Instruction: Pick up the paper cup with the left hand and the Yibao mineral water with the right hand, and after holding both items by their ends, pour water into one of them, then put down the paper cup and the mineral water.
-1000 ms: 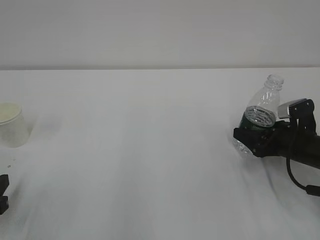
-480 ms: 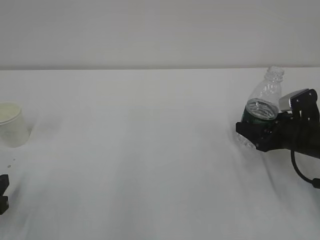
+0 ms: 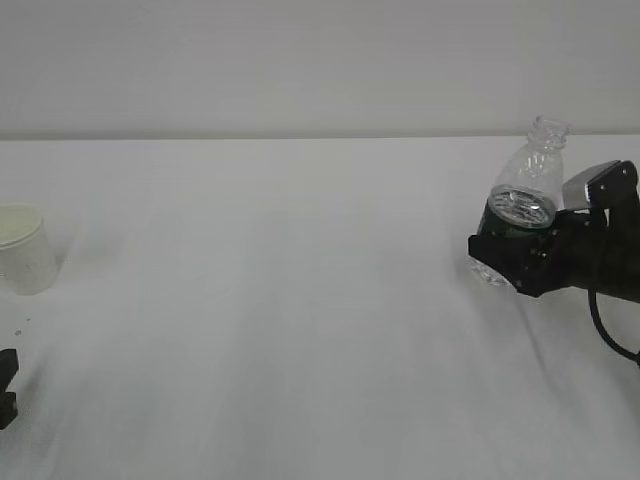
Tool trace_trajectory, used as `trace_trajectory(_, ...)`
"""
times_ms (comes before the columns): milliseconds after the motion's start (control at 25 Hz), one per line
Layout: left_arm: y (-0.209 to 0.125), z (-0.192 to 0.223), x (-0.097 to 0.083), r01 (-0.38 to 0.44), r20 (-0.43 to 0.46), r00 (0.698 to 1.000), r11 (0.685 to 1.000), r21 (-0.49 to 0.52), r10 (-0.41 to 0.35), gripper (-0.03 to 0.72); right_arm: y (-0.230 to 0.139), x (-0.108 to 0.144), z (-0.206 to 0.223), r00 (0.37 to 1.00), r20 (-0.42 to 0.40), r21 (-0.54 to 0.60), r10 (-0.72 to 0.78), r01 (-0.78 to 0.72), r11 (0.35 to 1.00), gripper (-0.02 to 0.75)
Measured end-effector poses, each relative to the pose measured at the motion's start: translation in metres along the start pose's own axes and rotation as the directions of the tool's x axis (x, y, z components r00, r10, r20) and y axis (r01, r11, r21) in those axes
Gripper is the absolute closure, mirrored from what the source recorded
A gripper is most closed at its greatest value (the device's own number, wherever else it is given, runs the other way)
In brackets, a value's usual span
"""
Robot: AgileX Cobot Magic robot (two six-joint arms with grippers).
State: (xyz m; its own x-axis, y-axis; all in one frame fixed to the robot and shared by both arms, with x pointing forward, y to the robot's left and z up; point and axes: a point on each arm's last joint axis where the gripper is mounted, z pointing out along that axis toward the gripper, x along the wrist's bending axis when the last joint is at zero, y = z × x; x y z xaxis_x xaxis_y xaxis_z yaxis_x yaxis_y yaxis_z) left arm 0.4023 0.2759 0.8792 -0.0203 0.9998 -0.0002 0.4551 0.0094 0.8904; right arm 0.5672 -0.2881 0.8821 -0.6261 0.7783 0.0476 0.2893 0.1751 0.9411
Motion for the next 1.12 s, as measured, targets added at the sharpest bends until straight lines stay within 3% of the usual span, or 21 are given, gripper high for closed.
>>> trace_trajectory(600,0.005,0.005,-0.002,0.007,0.003,1.0,1.0,-0.023,-0.006,0.231,0.028,0.013,-0.013,0.994,-0.102,-0.011,-0.043,0.042,0.999,0.247)
trace_trajectory(1120,-0.004,0.016,-0.005,-0.012,-0.003,1.0,0.999,0.034,0.012,0.211,0.045,0.022,-0.023,0.987,-0.154,-0.008,-0.055,0.054,0.998,0.247)
